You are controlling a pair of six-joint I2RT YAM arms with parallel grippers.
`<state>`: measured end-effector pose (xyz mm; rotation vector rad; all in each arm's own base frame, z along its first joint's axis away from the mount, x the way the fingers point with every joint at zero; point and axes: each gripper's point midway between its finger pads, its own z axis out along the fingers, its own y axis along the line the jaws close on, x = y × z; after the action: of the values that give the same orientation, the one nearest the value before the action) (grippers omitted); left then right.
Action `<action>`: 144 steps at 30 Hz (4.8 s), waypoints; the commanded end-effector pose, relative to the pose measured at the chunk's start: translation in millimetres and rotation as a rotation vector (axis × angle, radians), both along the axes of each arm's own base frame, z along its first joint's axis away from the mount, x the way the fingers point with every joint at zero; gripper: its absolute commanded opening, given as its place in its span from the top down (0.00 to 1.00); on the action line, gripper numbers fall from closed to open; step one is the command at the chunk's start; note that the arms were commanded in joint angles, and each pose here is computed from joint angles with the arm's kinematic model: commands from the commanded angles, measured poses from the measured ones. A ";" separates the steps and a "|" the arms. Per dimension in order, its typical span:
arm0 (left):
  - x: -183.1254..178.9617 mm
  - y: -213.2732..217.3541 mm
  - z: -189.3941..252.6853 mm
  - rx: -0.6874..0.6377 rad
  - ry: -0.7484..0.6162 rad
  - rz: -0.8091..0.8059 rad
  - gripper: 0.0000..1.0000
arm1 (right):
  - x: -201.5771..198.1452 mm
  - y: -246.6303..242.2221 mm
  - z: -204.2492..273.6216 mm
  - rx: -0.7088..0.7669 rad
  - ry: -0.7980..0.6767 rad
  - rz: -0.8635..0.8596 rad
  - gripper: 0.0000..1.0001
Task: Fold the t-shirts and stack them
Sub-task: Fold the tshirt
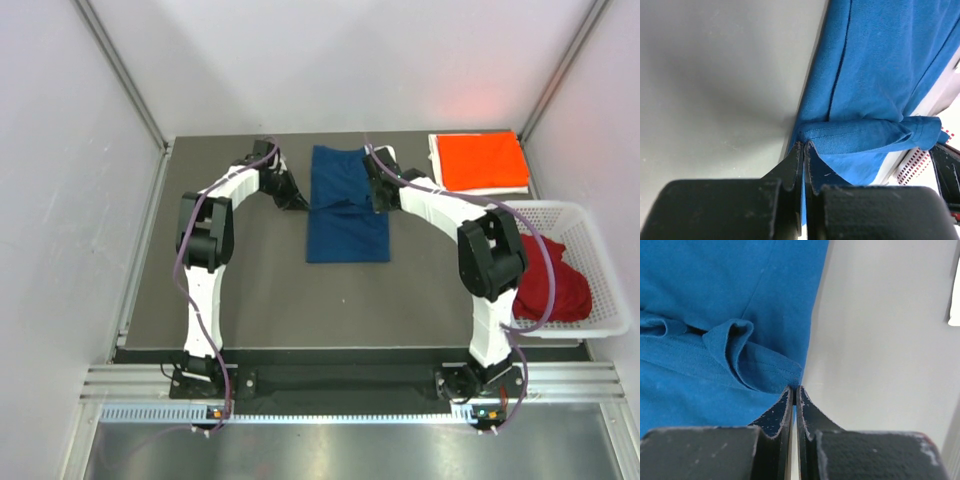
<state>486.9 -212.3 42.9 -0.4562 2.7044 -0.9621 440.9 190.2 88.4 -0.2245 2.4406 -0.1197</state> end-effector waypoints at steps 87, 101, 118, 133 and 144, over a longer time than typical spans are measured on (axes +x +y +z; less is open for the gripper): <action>-28.4 -29.9 38.2 0.037 -0.198 -0.106 0.64 | 36.6 95.9 9.1 0.859 0.188 0.798 0.35; -34.2 -28.8 36.0 0.160 -0.205 -0.113 0.76 | 75.0 -8.8 81.7 0.458 -0.111 0.183 0.65; -18.6 -44.4 8.8 0.206 -0.185 -0.100 1.00 | -6.9 30.2 14.5 0.455 -0.028 0.196 1.00; 42.3 -43.0 29.5 0.229 -0.331 0.006 0.99 | 37.1 24.8 -9.2 0.387 -0.086 0.157 1.00; 70.2 -25.6 44.8 0.207 -0.359 0.048 0.99 | 73.5 2.0 8.5 0.332 -0.181 0.071 1.00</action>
<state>541.6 -243.0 64.9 -0.2824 2.4884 -0.6509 491.8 199.7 82.1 -0.1640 2.2914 0.3256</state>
